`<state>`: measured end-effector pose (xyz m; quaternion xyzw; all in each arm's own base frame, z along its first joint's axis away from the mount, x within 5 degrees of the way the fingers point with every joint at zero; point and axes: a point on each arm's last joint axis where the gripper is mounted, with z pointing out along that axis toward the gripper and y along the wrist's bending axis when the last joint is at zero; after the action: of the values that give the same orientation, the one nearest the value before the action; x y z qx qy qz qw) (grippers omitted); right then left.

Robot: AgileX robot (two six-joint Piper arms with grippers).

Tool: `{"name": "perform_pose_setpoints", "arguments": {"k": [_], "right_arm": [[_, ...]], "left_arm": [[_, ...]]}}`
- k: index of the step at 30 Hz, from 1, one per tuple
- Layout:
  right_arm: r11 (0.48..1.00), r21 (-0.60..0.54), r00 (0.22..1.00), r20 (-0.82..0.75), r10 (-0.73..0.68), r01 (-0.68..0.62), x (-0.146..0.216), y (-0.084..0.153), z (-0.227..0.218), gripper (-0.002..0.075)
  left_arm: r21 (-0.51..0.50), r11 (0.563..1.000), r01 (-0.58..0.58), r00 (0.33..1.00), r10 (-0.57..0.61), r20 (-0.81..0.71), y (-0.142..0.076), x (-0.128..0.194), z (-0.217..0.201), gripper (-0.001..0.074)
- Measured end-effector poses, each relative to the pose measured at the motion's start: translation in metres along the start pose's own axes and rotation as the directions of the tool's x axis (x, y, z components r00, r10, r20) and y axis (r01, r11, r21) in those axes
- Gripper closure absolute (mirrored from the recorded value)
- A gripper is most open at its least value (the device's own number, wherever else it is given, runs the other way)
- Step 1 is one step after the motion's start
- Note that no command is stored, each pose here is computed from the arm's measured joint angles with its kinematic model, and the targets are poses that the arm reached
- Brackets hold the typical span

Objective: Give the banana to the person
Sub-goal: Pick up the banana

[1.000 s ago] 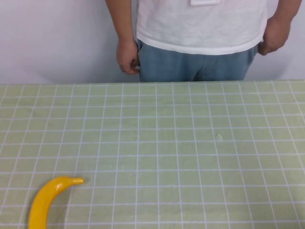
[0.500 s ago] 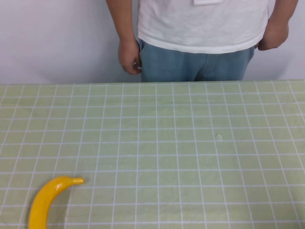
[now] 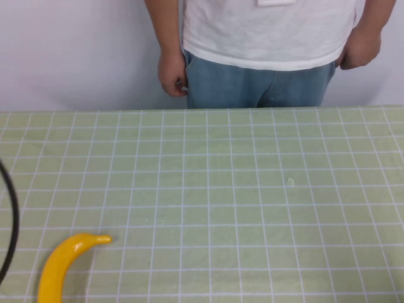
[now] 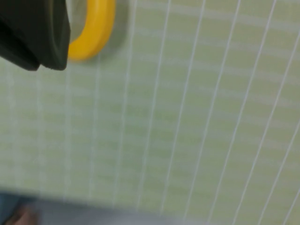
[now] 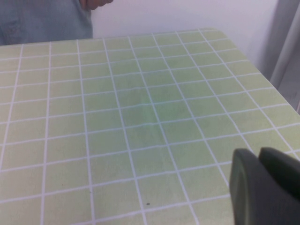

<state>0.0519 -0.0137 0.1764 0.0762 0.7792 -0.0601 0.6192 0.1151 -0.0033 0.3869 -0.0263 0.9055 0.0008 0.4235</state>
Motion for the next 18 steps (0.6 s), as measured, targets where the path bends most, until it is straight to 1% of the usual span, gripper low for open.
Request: {"name": "perform_pose_setpoints", "arguments": {"k": [3,6,9,13,16,18], "right_arm": [[1.0,0.0,1.0,0.0,0.0,0.0,0.0,0.0,0.0,0.0735],[1.0,0.0,1.0,0.0,0.0,0.0,0.0,0.0,0.0,0.0735],[1.0,0.0,1.0,0.0,0.0,0.0,0.0,0.0,0.0,0.0735],[1.0,0.0,1.0,0.0,0.0,0.0,0.0,0.0,0.0,0.0735],[1.0,0.0,1.0,0.0,0.0,0.0,0.0,0.0,0.0,0.0735],[1.0,0.0,1.0,0.0,0.0,0.0,0.0,0.0,0.0,0.0735]], "left_arm": [[-0.032,0.999,-0.011,0.993,0.007,-0.115,0.0,-0.003,0.01,0.0731],[-0.031,0.999,-0.009,0.98,0.003,-0.197,-0.002,-0.001,0.021,0.0731],[0.012,1.0,0.005,0.964,-0.001,-0.267,-0.008,0.005,0.032,0.0731],[0.093,0.995,-0.034,0.933,0.065,-0.355,-0.015,0.017,0.048,0.0727],[0.154,0.986,-0.06,0.897,0.121,-0.425,-0.021,0.026,0.065,0.0676],[0.166,0.984,-0.059,0.87,0.133,-0.476,-0.023,0.032,0.079,0.0592]]}}
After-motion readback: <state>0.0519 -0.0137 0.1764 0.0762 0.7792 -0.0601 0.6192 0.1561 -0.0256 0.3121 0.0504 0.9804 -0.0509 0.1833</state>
